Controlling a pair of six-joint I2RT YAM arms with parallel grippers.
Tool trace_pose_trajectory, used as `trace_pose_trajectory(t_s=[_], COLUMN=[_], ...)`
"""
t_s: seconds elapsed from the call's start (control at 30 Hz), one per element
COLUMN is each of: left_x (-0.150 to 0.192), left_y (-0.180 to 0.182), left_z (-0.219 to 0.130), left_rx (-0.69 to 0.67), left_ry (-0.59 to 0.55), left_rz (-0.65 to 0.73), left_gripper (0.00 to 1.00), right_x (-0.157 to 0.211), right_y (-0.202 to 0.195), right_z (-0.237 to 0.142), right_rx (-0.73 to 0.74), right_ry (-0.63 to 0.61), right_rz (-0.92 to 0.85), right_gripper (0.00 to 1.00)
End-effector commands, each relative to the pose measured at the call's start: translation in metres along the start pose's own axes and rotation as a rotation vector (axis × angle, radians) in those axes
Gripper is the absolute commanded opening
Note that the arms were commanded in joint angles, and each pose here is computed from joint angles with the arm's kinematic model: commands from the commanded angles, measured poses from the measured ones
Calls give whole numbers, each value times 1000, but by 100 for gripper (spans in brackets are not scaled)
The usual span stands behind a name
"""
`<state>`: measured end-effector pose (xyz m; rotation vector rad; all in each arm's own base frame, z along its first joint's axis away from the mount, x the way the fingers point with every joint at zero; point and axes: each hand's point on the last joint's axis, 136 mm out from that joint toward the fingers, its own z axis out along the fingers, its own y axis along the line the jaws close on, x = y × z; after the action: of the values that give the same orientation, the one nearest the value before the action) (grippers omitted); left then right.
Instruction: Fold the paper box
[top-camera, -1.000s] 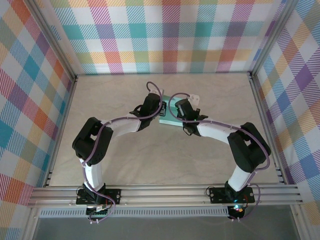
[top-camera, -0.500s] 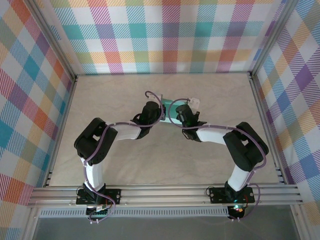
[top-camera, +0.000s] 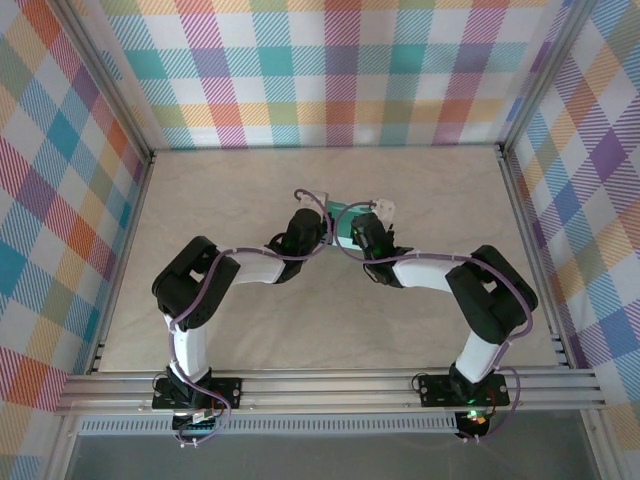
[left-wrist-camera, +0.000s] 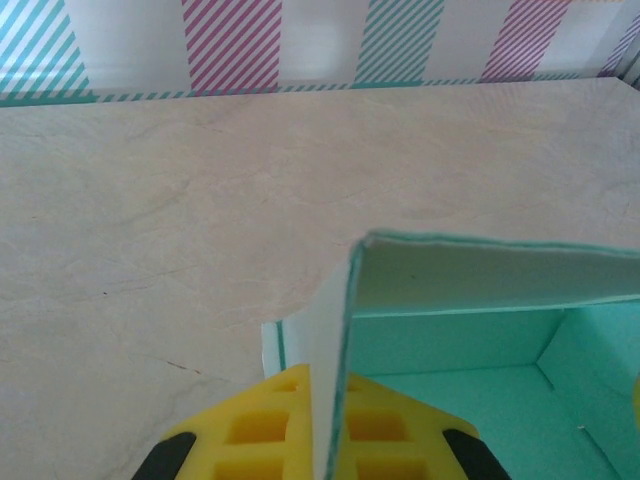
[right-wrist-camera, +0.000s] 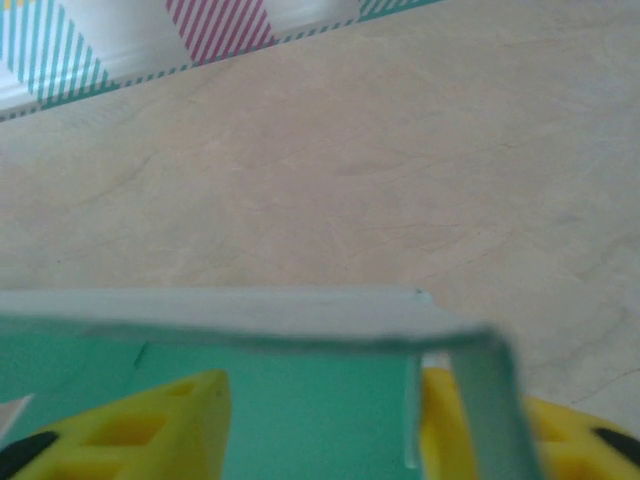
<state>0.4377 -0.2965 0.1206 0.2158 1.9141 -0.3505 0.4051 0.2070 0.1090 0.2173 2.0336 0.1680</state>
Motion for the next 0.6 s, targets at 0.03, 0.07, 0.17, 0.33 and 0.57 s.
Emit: trace_pose_trajectory(t_s=[0.03,0.07,0.17,0.33,0.57], left_x=[23,23,22,23,26], left_y=[-12,-12,-11,-12,-12], left_z=[2,2,1,2,3], left_rx=[29,29,27,32,31], left_ry=[59,58,53,55,61], left_rz=[37,40,38,46,55], left_gripper=[0,0,0,0,0], right_x=[-5,-5,-3,-1,-29], right_y=[10,8,3,-5,-19], right_z=[-20,-23,-31,-53,-93], right_rx=[-87,-92,-99,-157,-228], right_ry=[12,15,23,35,-40], right_rz=[14,11,-26,-49,-11], right_gripper=[63,66,77,85,85])
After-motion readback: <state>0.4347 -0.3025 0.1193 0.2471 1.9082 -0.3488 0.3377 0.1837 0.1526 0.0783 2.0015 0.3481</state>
